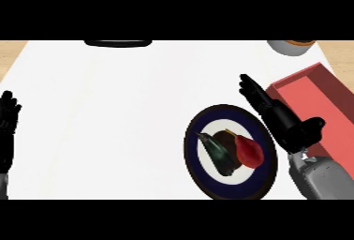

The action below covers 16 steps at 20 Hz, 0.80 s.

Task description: Pick the eggplant from the plate and place it in the cardboard box

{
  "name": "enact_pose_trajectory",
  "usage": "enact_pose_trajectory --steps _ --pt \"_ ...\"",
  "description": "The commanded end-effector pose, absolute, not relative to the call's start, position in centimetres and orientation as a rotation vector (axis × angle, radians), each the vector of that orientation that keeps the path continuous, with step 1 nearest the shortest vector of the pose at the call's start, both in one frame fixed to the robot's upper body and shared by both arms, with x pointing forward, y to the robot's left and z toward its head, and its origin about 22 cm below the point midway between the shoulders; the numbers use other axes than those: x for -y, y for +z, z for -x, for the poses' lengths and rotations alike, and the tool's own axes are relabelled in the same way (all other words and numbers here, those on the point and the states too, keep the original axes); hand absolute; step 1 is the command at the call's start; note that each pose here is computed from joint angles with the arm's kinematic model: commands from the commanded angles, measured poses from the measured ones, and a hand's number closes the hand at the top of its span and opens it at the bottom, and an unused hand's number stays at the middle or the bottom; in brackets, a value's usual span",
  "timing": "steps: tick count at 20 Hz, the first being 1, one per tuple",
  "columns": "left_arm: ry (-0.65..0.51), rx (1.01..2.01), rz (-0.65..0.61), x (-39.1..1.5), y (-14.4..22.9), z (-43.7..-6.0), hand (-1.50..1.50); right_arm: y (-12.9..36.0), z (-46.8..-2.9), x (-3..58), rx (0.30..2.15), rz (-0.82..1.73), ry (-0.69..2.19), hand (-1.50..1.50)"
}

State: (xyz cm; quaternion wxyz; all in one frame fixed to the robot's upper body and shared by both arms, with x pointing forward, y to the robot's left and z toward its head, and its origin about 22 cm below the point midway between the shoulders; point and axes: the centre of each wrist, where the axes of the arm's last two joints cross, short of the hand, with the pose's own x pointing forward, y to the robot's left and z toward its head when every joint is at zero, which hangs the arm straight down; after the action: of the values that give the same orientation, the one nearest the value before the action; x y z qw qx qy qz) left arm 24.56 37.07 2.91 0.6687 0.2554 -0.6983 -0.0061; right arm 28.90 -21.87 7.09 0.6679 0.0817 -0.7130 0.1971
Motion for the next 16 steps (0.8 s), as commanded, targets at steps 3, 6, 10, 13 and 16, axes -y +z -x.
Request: enact_pose_trajectory --steps 3,6,10,13,16 --pt "-0.257 1.708 -0.367 -33.4 4.7 -26.7 0.0 13.9 -32.7 22.7 1.721 -0.184 0.525 -1.5" --pt "-0.503 1.805 -0.221 -29.6 7.4 -28.4 0.0 19.7 -34.6 23.4 1.842 -0.235 0.58 -1.5" --pt "-0.515 1.788 -0.098 -25.7 5.2 -28.1 0.0 17.3 -36.3 28.7 1.679 -0.025 0.841 -1.5" --pt "-0.542 1.767 -0.086 -26.1 6.1 -28.5 0.0 16.3 -36.8 30.3 1.748 -0.052 0.984 -1.5" --pt "-0.537 1.763 -0.078 -26.9 6.8 -29.3 0.0 15.3 -36.5 28.8 1.754 -0.043 1.214 -1.5"
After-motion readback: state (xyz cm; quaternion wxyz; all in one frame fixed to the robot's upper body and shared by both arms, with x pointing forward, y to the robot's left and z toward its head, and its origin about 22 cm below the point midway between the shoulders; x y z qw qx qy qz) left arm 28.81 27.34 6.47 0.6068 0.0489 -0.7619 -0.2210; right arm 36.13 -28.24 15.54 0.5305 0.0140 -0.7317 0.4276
